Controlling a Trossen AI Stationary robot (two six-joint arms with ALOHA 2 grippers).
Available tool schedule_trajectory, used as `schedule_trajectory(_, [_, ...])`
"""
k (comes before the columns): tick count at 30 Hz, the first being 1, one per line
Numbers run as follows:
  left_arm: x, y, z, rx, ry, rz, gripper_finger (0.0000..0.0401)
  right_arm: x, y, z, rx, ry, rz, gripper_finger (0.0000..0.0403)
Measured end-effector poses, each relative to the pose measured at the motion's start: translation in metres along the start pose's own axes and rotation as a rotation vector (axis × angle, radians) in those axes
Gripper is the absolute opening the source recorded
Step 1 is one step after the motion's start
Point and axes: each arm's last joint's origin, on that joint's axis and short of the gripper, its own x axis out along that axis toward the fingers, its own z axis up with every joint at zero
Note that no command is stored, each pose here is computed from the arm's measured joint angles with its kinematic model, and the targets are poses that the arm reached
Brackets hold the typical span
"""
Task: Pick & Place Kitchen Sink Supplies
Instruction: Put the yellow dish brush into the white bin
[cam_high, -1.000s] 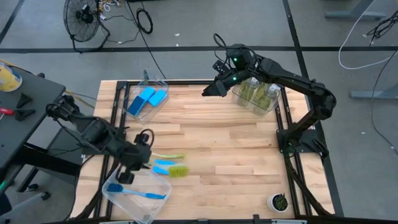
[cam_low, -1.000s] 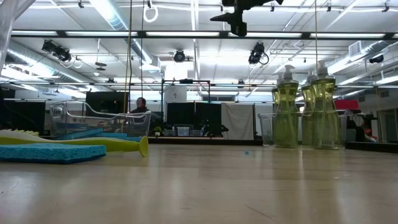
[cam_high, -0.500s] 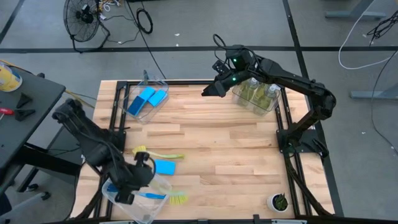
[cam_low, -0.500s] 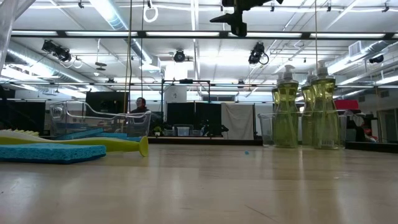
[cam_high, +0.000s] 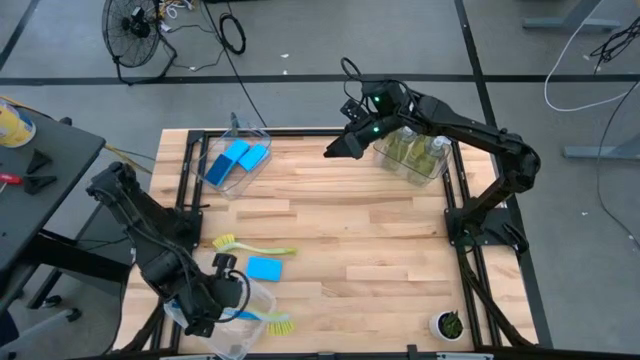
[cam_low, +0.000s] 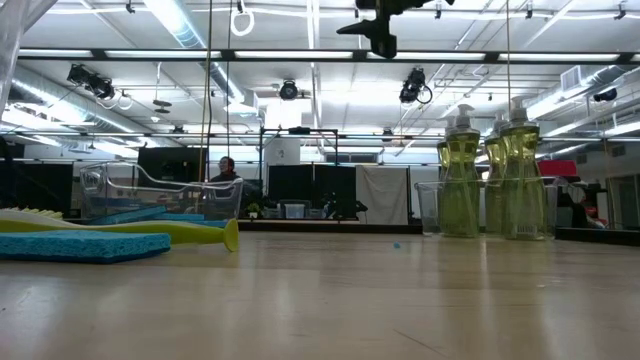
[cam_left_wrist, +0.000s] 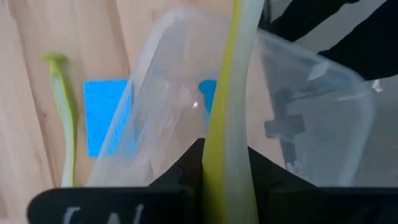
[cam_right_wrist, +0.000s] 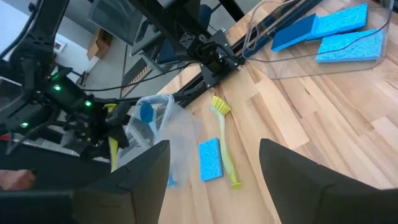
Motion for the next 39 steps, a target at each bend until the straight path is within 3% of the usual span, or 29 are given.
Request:
schedule_trajectory(7, [0.022,0.004,-0.016,-0.001,0.075,0.029,0.0073,0.002,0.003,-0.002,-0.006,0.009,0.008,0.0247])
schedule_trajectory(16, [0.039,0.007,-0.026,-0.022,0.12,0.005,0.0063,0.002,0.003,-0.002,-0.002,0.014,0.006,0.0247])
schedule_trajectory(23, [0.04,0.012,-0.027,-0.065,0.155,0.033,0.0177,0.003,0.003,-0.002,-0.003,0.014,0.006,0.0247])
schedule_trajectory(29, [0.04,0.012,-0.027,-0.074,0.187,-0.006,0.0272,0.003,0.003,-0.003,-0.027,0.016,0.008,0.0247])
schedule_trajectory(33, [0.038,0.017,-0.026,-0.095,0.231,-0.031,0.029,0.003,0.003,-0.003,-0.044,0.019,0.006,0.0247])
schedule_trajectory(39, [0.019,0.025,-0.016,-0.042,0.256,-0.005,0.0278,0.003,0.003,-0.003,-0.099,0.022,0.008,0.0247])
